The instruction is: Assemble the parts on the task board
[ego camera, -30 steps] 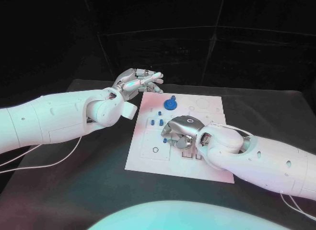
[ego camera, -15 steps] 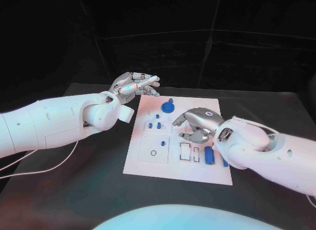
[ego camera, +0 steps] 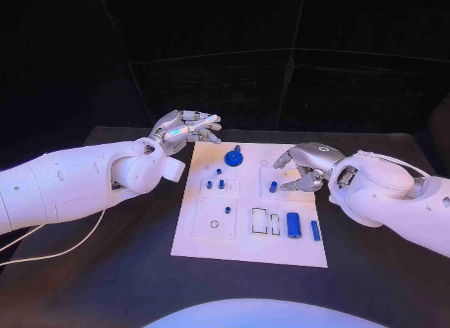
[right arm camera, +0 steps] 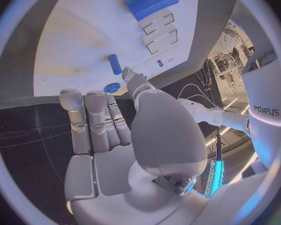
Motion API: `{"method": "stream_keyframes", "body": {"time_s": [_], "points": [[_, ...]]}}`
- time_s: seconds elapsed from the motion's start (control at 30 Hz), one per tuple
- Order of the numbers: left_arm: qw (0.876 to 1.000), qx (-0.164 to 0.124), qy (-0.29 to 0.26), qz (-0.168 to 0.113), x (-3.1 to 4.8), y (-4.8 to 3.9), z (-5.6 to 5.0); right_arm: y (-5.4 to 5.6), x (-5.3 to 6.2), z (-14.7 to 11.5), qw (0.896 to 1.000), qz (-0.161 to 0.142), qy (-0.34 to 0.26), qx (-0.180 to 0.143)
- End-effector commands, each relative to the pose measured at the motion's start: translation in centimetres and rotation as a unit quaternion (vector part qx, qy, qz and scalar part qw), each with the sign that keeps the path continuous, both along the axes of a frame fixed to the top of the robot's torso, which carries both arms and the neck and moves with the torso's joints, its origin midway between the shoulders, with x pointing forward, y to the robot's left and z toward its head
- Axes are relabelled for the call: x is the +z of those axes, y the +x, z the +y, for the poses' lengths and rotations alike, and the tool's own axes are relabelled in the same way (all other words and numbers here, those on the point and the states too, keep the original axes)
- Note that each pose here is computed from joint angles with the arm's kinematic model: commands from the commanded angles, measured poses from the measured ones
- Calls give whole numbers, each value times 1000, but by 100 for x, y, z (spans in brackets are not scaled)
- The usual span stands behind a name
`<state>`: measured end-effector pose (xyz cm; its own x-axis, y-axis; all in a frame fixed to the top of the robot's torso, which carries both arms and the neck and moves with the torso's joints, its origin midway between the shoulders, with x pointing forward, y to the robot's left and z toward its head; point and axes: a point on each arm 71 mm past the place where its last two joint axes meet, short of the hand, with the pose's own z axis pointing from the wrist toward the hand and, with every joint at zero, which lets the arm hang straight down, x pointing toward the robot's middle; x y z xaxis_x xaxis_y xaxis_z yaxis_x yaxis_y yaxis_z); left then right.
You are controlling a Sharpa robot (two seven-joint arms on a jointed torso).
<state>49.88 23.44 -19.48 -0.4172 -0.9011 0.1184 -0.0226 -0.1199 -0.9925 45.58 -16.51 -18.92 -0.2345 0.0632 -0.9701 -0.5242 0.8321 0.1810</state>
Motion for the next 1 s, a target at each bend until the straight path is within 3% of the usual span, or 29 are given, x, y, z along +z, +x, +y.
{"method": "stream_keyframes", "body": {"time_s": [0.03,0.37,1.0], "points": [[1000,-7,-5,0,10,0,-15,28,-46,1,999,21,-35,-10],[1000,-7,-4,1,7,4,-16,66,-129,104,997,50,-65,2],[1000,-8,-4,2,3,8,-20,79,-198,286,997,59,-46,23]]}}
